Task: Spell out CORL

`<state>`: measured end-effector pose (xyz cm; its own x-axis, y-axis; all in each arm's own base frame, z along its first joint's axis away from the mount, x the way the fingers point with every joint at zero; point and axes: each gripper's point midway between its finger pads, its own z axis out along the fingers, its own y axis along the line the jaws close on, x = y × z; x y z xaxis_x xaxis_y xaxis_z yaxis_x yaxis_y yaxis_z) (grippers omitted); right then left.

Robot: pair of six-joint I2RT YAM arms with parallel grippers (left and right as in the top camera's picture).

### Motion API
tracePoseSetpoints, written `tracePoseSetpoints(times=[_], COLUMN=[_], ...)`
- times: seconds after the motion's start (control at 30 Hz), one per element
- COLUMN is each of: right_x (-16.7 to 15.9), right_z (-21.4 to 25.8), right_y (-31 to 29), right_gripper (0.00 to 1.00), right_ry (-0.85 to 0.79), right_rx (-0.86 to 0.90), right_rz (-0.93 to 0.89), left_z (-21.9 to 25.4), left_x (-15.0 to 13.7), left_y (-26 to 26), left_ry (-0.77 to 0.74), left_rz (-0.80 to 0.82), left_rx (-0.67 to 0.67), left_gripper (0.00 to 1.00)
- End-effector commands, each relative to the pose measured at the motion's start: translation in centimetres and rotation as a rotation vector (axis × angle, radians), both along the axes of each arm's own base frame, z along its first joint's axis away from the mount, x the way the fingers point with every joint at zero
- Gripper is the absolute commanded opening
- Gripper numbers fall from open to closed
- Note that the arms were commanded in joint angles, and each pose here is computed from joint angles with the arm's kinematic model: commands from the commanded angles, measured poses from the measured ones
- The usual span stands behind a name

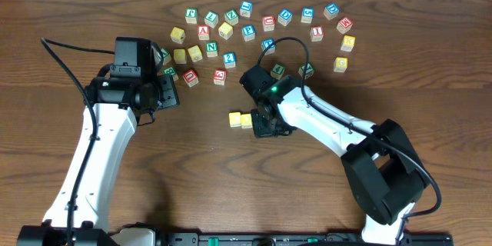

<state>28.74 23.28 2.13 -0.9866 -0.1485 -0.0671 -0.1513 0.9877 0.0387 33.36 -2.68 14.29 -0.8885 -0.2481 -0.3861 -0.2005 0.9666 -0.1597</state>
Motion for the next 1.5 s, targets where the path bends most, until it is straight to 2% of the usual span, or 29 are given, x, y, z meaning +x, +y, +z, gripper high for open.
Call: tracePoseSetpoints(times=[0.0, 1.2, 1.33, 1.47], right_x=[0.1, 1.2, 1.7, 2.9], right_z=[-0.9, -0.8, 0.5, 3.8], right_y=[-0.8, -0.6, 0.1, 0.9], right_gripper=[0.01, 0.01, 0.01, 0.02], right_ry=[0.017, -0.014, -0.041, -0.113], right_rx=[-0.024, 0.000, 0.027, 0.077], right_rz=[-0.022, -0.016, 0.015, 0.029], left_z=[0.3, 0.3, 0.4, 0.5], left_x=[0.4, 0.5, 0.7, 0.9], left_y=[0.3, 0.3, 0.3, 0.3], left_ry=[-0.009, -0.014, -0.021, -0.028], left_rz=[0.011, 0.015, 0.015, 0.015], left_rx=[0.007, 0.005, 0.005, 0.004], left_gripper=[0.54, 0.54, 0.54, 0.54])
